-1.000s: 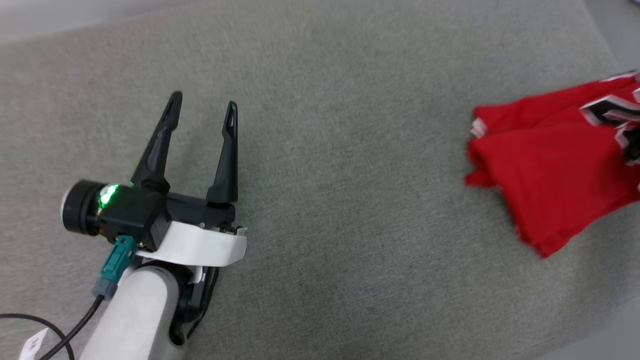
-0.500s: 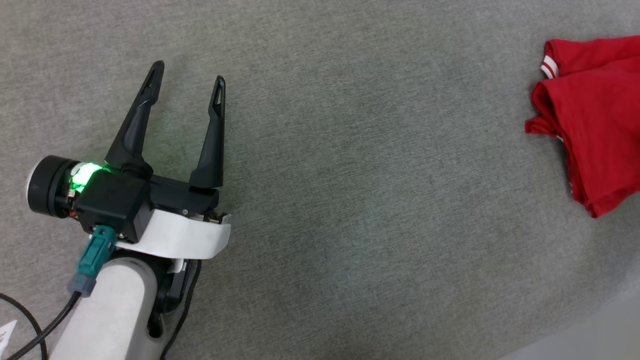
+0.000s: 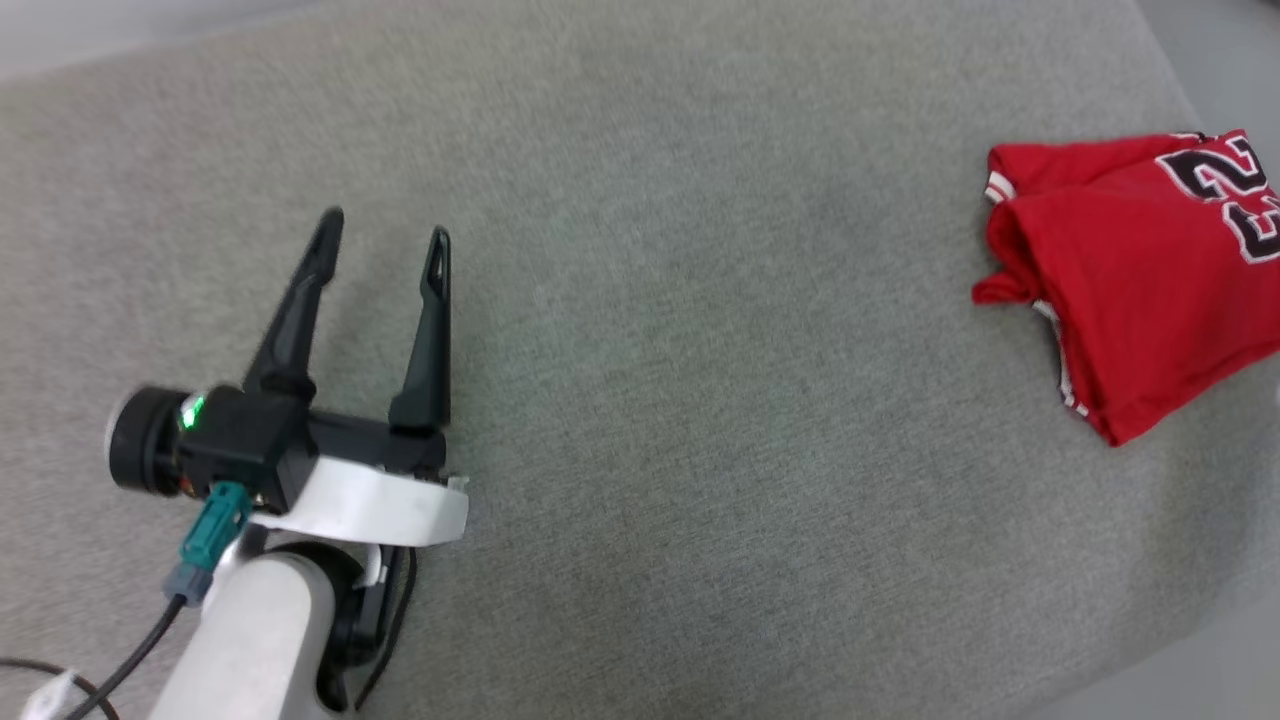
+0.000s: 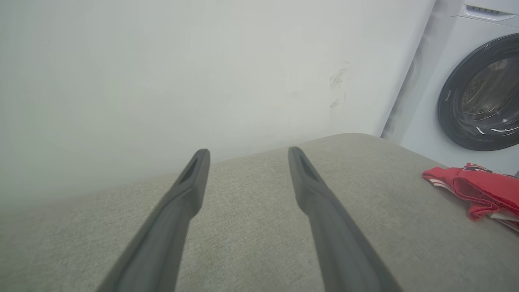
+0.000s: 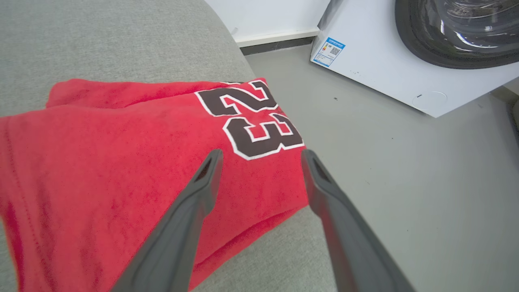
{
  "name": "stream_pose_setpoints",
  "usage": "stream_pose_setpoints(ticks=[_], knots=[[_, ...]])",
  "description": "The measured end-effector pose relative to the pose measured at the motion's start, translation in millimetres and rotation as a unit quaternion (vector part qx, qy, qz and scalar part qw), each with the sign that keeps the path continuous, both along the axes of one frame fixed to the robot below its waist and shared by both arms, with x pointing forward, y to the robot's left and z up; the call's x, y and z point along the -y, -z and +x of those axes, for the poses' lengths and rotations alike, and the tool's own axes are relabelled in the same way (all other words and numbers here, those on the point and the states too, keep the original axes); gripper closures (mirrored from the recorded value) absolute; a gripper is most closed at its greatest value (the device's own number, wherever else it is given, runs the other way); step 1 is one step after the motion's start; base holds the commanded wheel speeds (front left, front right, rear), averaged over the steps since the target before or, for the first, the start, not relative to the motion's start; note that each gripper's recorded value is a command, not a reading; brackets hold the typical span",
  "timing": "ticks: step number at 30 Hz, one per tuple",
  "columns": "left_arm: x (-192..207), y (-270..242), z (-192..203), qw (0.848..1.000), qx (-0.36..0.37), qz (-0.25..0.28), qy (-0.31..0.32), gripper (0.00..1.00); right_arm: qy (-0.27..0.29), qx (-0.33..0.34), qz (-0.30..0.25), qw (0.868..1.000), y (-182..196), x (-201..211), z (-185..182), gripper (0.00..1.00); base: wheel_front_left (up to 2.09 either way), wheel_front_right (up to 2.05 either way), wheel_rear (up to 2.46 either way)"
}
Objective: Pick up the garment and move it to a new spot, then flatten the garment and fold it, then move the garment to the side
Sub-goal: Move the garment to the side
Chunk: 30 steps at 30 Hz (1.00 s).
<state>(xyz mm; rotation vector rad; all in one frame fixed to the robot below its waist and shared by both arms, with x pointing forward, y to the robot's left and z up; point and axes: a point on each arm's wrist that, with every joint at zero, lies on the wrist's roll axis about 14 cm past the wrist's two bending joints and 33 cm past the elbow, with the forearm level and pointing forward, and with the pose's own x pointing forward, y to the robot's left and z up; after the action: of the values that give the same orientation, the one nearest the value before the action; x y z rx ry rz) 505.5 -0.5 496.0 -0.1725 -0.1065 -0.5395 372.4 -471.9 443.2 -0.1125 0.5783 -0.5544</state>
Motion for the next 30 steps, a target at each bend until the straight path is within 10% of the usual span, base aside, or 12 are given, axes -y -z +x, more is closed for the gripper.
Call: stream_pose_setpoints(ticks=[15,30], knots=[[-69,-24,-59,0.994,-0.016,0.0,-0.108,0.0,-0.172,0.098,0.022,0.98,-27,-121,-7,0.0,0.0,0.0,0.0],[-155,-25,-108,0.972,-0.025,0.011,-0.235,0.0,-0.296,0.267,0.05,0.916,-82,-247,9,0.0,0.0,0.0,0.0]])
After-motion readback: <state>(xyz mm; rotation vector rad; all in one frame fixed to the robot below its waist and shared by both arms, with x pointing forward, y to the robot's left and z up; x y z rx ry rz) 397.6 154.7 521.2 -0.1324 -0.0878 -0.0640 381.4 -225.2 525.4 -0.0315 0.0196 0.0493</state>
